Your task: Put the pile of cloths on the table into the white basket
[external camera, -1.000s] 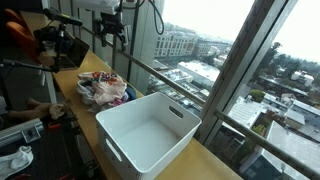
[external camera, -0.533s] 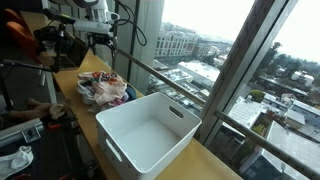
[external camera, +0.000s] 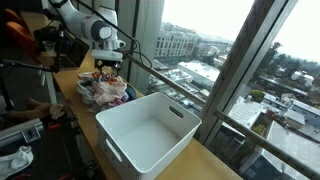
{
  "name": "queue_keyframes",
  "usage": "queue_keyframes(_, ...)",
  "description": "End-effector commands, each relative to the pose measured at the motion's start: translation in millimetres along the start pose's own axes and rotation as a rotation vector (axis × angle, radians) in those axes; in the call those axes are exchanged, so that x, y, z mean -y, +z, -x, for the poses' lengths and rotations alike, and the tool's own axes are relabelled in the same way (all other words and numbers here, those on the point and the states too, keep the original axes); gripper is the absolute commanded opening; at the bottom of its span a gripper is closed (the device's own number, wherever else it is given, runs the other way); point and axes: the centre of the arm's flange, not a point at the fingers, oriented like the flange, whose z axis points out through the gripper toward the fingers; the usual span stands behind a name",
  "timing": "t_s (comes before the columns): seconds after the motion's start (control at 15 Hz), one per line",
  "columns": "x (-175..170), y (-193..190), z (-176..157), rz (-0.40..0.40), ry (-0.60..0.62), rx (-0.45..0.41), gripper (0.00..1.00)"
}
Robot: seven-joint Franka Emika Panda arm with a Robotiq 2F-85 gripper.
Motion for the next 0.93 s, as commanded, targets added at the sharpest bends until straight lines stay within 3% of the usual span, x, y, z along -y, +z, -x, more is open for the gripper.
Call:
queue_keyframes(0.0,-39.8,42.3,-16.1,-0.042,-0.04,-0.023,1.0)
queue_keyframes(0.47,-72.0,125.8,-21.6,-0.106,-0.073,0.0,1.0)
queue_keyframes(0.53,-74.0,134.6,-20.6,-0.112,-0.07,0.003,0.75)
queue_keyframes(0.67,-78.3,144.0,-18.0,-0.123,-0.06,0.009,0.68)
queue_keyframes(0.87,-85.2,141.6,-18.1,-0.126,-0.047,0.007,0.42)
